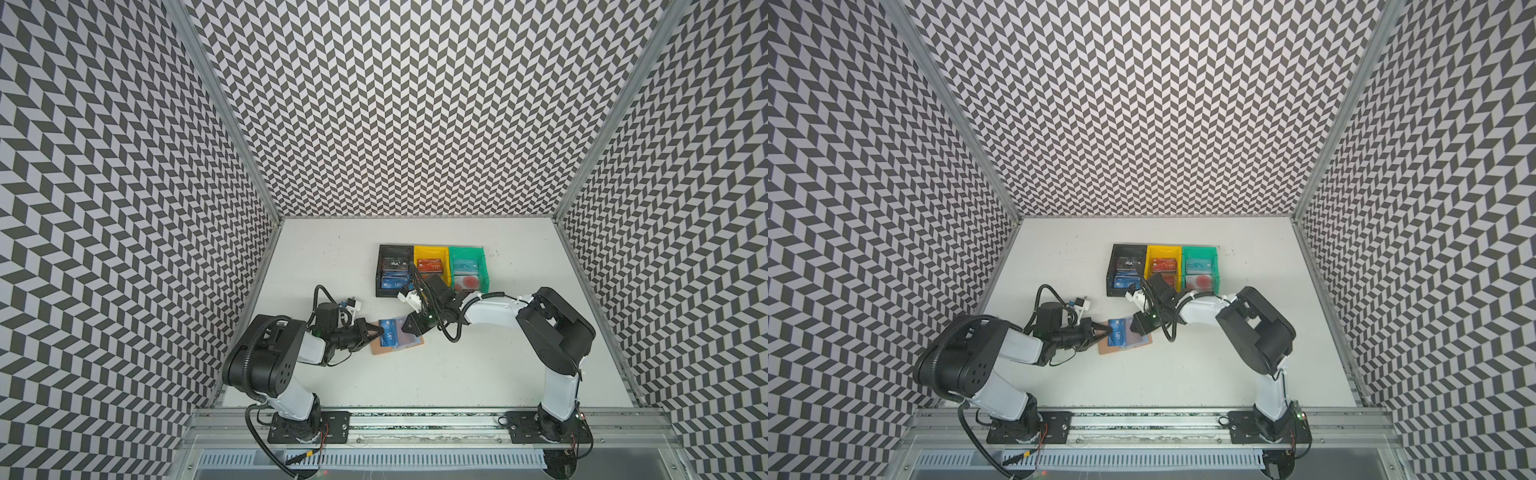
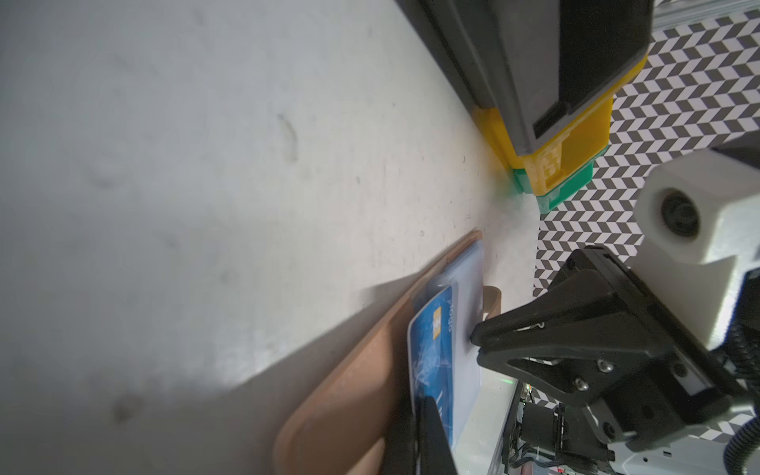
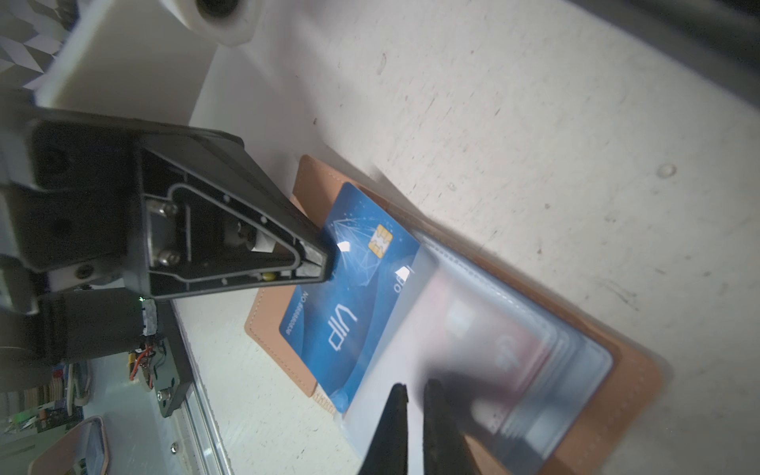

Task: Take the credit cards out of the card holder
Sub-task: Take out the credit card from the card slot.

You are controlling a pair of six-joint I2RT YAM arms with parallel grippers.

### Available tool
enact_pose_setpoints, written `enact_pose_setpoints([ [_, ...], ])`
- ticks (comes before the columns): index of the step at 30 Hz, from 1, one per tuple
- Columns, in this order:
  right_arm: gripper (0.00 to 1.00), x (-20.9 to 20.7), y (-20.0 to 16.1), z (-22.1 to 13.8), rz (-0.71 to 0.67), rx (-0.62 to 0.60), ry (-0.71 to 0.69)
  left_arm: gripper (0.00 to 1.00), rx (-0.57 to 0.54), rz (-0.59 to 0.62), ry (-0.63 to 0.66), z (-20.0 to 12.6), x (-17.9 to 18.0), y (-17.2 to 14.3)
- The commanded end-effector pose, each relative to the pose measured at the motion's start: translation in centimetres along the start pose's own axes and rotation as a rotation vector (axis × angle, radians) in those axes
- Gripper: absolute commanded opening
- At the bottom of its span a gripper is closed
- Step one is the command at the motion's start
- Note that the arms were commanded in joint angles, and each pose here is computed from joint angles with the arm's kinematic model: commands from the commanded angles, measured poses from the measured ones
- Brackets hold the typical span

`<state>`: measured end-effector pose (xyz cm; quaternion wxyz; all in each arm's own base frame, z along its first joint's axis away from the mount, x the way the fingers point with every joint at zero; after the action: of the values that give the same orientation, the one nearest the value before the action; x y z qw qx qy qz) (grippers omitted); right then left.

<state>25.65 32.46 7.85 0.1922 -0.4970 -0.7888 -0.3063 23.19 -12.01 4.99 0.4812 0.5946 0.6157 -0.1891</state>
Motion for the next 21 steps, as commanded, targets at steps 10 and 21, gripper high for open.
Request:
enact_pose_setpoints([
  [10, 0.13, -1.1, -1.5, 1.0, 0.036, 0.077, -0.01, 0.0, -0.057, -0.03, 0.113, -2.0, 0.2, 0.3],
  [21, 0.24, 3.3, 2.3, -4.0, -0.058, 0.002, 0.082, 0.0, -0.121, 0.032, 0.021, -3.1, -3.1, 2.5],
])
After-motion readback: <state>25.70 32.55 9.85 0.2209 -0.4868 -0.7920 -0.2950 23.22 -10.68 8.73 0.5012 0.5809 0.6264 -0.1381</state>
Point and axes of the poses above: each gripper's point midway between its finger pads, its own z axis out along the fingers, its own x axis along the line the jaws close on, y = z × x, the point moved 6 cm from there along -z, back along the fingers, and after that the axes turned 12 degrees about z, right-handed, at the moved point
